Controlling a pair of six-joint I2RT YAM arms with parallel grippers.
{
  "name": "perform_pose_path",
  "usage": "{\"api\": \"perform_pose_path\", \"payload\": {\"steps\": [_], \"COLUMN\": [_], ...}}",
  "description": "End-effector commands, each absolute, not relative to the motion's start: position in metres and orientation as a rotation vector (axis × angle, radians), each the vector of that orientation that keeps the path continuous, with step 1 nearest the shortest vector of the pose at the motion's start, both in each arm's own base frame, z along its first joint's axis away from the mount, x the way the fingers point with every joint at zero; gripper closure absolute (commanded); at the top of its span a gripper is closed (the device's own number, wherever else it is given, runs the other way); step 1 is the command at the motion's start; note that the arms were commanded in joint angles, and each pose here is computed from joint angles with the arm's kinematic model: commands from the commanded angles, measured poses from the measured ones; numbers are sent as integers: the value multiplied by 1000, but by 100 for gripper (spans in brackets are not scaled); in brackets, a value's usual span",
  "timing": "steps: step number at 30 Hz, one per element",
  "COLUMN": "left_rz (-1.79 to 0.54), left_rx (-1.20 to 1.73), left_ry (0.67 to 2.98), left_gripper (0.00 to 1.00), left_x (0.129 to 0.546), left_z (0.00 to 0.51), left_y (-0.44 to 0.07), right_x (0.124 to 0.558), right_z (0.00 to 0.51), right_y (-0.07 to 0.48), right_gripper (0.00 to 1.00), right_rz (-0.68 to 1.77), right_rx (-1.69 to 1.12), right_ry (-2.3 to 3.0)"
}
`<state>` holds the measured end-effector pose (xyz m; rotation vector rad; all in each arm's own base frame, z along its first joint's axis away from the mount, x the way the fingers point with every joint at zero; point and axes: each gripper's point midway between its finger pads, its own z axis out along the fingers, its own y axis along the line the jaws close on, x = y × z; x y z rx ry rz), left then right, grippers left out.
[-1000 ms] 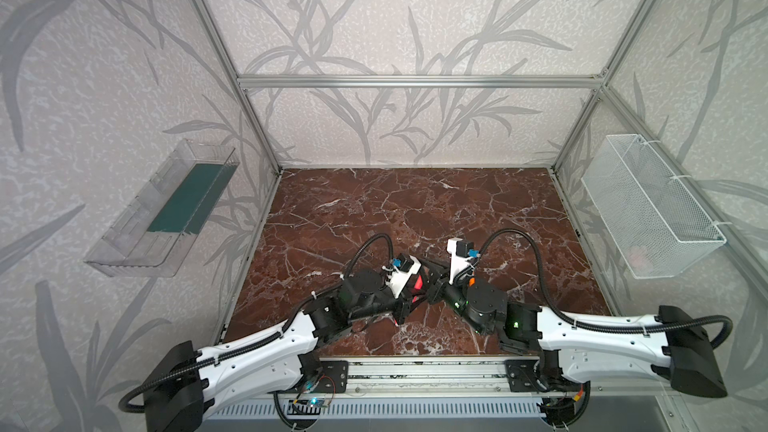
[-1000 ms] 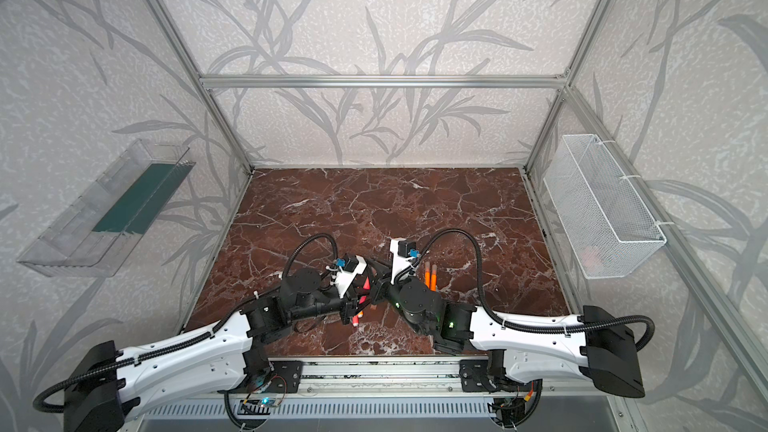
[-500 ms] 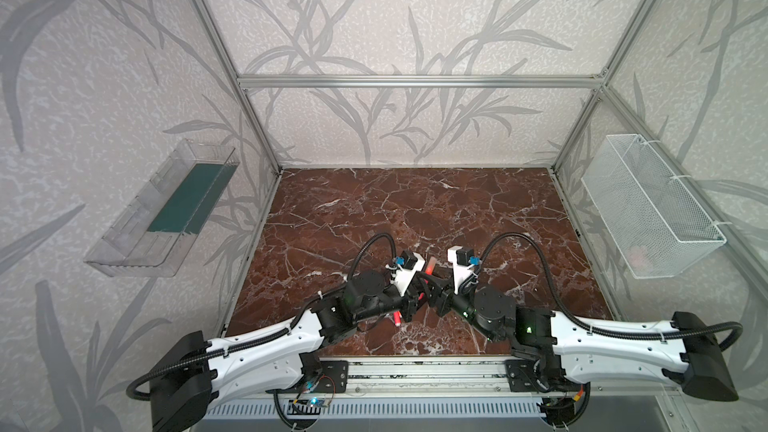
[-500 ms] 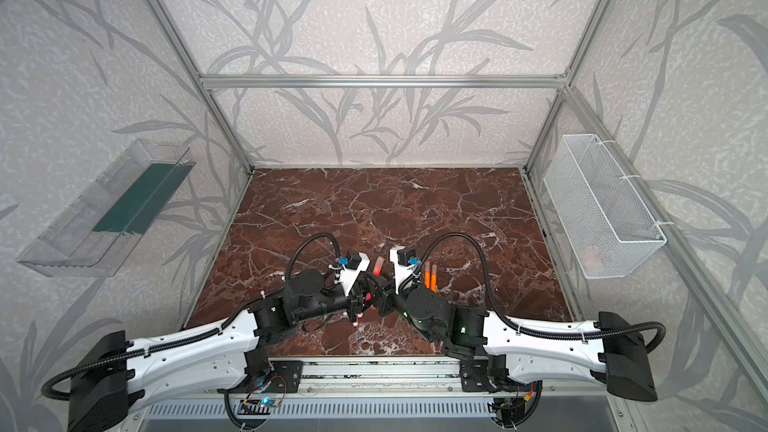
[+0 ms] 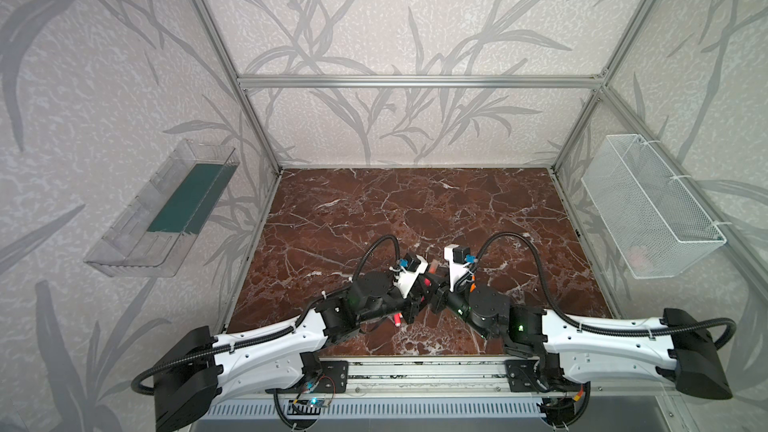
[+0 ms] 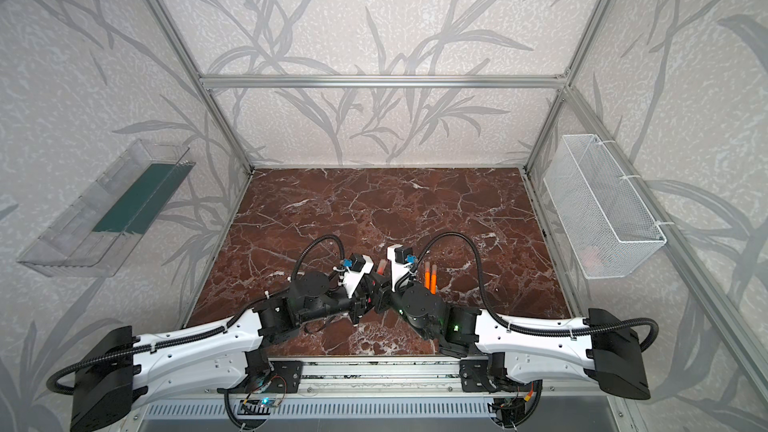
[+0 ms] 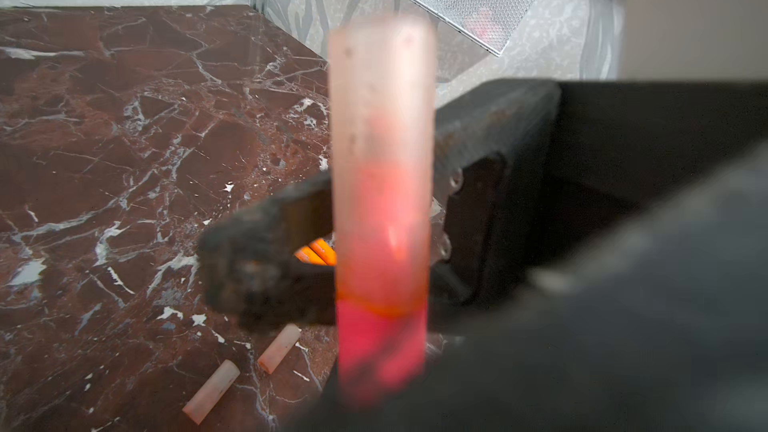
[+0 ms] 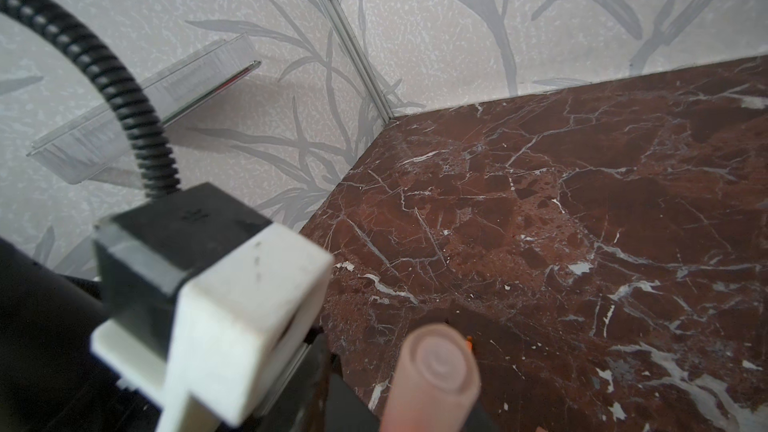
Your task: Insert the pens into the pen caps
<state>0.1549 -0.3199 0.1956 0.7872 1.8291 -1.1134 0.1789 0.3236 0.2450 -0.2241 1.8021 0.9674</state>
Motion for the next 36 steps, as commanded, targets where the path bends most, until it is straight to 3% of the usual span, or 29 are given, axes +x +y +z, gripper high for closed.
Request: {"api": "perform_pose_path", "payload": {"steps": [1,6,12,16,21,27,32,36], "left_rz": [-1189,-1182,-1182,-1181,-1176,-1118,-1069,-996], "left_rx": [753,749,748,748,754,733,714,664], "left_ry": [1647,1644,1647,1647,1655,1696,1738,1782], "left_gripper": [100,100,100,93,62,35,23,19], "left_x": [154,154,155,155,155,163,169,178], "left_z": [252,253,252,251,247,236,222,210], "left_y": [-327,-325,-325,-325,-326,-324,-321,-311], "right_x": [175,177,180,185,198,213,227,234], "right_z": [224,223,220,214,203,192,176,163], "right_y": [327,326,323,318,306,289,264,247], "right_gripper": [71,84,92,95,97,98,98,99], "right_rz": [940,942,952,956,930,852,739,630], "right_rx": [-278,-265,-238,-197,-139,-91,-44,-40], "right_ry": [1861,1862,1870,1891,1926,1974,2036,2103]}}
